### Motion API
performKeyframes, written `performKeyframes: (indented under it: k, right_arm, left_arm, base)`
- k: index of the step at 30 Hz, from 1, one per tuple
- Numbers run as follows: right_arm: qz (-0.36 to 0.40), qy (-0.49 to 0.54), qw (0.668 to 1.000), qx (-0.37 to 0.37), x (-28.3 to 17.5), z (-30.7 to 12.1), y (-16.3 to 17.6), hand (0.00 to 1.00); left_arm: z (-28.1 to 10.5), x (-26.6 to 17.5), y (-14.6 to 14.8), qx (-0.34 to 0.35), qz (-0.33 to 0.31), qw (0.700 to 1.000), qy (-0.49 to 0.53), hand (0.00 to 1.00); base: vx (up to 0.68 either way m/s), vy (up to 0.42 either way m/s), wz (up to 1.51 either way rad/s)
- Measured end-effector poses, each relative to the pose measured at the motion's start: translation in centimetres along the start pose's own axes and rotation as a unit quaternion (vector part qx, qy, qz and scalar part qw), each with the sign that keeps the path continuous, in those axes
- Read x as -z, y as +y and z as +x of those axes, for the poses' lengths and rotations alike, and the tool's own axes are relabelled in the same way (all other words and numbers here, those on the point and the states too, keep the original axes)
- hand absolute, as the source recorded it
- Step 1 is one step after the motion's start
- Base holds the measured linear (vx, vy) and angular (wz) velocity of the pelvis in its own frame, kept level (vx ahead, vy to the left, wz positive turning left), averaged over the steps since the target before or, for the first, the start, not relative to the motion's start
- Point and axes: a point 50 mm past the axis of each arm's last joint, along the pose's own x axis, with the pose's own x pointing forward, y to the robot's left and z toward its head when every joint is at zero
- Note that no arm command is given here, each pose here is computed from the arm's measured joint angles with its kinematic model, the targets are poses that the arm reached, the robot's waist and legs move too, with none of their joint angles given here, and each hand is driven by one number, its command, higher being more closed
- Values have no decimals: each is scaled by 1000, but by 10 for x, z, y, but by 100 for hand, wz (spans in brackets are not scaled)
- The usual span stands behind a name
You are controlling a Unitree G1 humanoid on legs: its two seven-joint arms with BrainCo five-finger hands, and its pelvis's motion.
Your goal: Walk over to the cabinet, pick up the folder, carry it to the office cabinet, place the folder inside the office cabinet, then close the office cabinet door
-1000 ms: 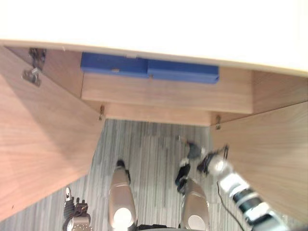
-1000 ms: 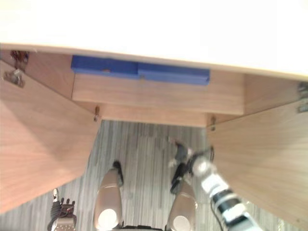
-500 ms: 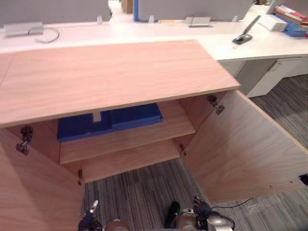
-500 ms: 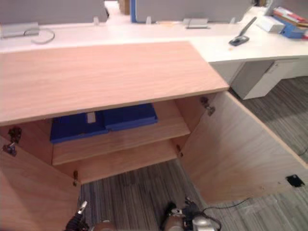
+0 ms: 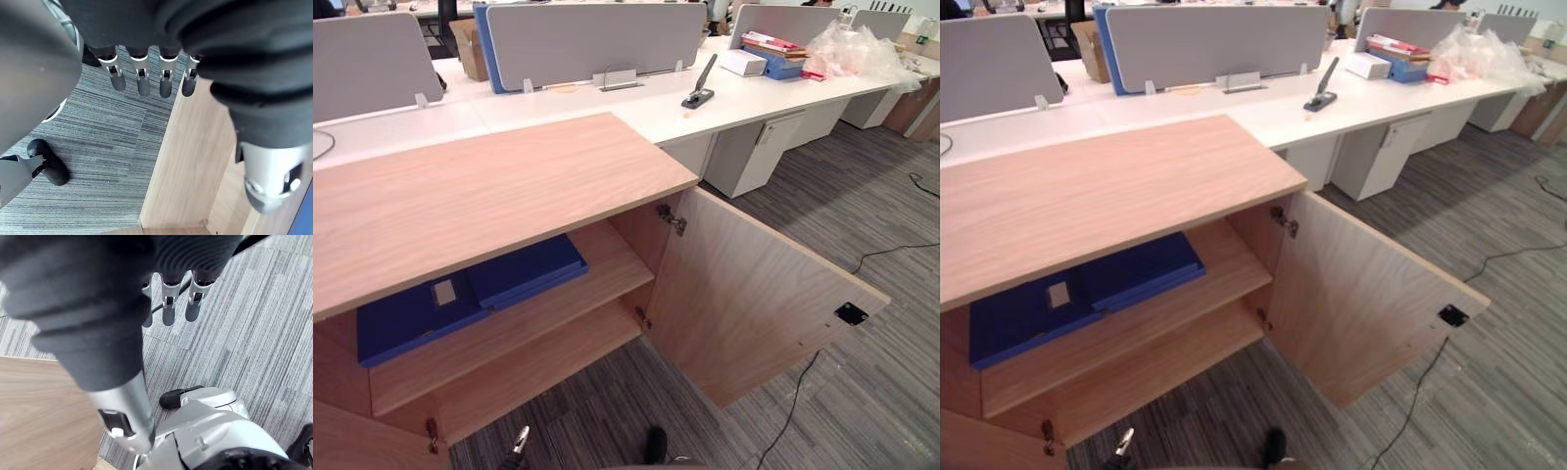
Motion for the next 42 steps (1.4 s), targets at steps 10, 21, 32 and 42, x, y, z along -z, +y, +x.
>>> performKeyframes:
  k: [10, 21, 32, 42]
  right_arm:
    - [-12, -59, 998, -3, -43, 5, 13, 0]
    - [-12, -109, 993, -47, -60, -1, 47, 0]
    - [-36, -185, 973, -132, -85, -22, 109, 0]
    - [-45, -200, 973, -103, -101, -17, 90, 0]
  left_arm:
    - [-3, 12, -10, 0, -42, 999, -9, 0]
    - [-3, 7, -29, 27, -10, 999, -33, 0]
    - [-4, -4, -26, 25, 18, 998, -62, 0]
    - [-9, 7, 0, -16, 5, 999, -47, 0]
  base:
    - [-39, 164, -82]
    - [97, 15, -40]
    - [-75, 27, -39]
    - [42, -91, 1]
